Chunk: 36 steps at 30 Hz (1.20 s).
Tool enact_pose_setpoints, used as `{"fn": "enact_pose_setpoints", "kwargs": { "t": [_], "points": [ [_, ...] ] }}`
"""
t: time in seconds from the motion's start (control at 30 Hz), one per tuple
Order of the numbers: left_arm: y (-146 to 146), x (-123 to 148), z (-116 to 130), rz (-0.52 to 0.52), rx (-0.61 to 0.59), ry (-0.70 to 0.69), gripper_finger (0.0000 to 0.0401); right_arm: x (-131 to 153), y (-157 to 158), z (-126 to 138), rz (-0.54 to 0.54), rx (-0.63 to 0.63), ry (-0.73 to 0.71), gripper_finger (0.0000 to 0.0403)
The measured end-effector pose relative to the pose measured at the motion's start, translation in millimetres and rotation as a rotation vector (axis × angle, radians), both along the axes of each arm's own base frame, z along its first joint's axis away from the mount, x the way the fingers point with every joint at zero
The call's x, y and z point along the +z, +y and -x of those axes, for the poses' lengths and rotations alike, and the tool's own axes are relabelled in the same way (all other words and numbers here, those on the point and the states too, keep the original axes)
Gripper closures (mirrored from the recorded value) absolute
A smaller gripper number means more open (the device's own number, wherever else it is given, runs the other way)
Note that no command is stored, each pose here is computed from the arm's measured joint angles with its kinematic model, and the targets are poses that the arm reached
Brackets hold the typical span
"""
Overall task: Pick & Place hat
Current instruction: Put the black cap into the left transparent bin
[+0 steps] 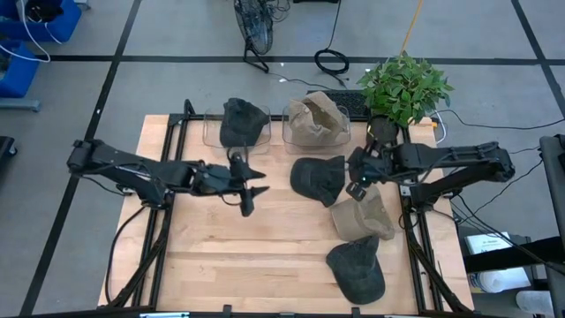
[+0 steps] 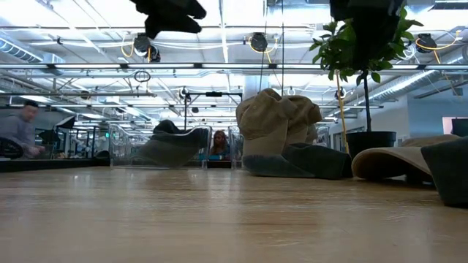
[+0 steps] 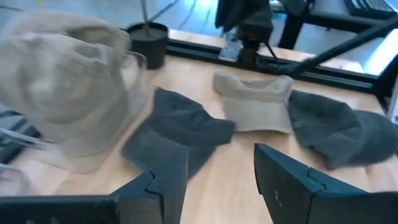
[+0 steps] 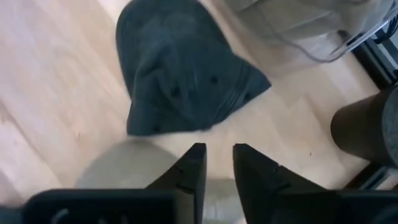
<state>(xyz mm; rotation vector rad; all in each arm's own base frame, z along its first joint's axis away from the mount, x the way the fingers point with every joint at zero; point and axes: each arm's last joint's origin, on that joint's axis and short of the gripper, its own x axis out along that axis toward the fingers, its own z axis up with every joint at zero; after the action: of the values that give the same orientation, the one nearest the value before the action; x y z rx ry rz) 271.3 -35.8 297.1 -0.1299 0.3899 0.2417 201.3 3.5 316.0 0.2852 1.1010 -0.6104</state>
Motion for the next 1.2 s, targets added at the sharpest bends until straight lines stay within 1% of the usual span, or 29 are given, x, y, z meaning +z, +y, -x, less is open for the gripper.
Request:
{"fn": "enact_pose_setpoints", "kwargs": {
  "t": [0.17, 0.33, 0.43, 0.53, 0.67, 0.8, 0.87, 1.0, 1.07, 1.2],
  "points": [
    [-10, -11, -19, 0.052, 0.004, 0.027, 0.0215, -3, 16, 10, -0.016, 0.028, 0.008, 0.0372],
    [-15, -6, -37, 0.006, -0.034, 0.071, 0.0215, -24, 28, 27, -0.056, 0.012, -0.024, 0.0393],
    [-15, -1, -39, -0.035, -0.054, 0.116, 0.0215, -40, 34, 38, -0.105, -0.03, -0.073, 0.0401],
    [-13, 3, -38, -0.047, -0.051, 0.146, 0.0215, -53, 42, 46, -0.208, -0.041, -0.134, 0.0402],
    [-9, 6, -32, -0.024, -0.021, 0.182, 0.0215, -62, 55, 50, -0.313, -0.046, -0.222, 0.0402],
    [-4, 1, -22, -0.023, -0.002, 0.283, 0.0215, -62, 68, 50, -0.398, -0.104, -0.264, 0.0403],
    [0, 1, -18, -0.03, -0.003, 0.305, 0.0215, -61, 76, 50, -0.439, -0.137, -0.27, 0.0403],
    [9, -1, -3, -0.048, -0.017, 0.319, 0.0215, -63, 93, 48, -0.551, -0.223, -0.218, 0.0403],
    [14, -2, 9, -0.046, -0.021, 0.315, 0.0215, -64, 103, 45, -0.587, -0.27, -0.177, 0.0403],
    [23, -7, 35, -0.03, -0.028, 0.29, 0.0215, -59, 121, 35, -0.645, -0.316, -0.12, 0.0403]
  ]
}}
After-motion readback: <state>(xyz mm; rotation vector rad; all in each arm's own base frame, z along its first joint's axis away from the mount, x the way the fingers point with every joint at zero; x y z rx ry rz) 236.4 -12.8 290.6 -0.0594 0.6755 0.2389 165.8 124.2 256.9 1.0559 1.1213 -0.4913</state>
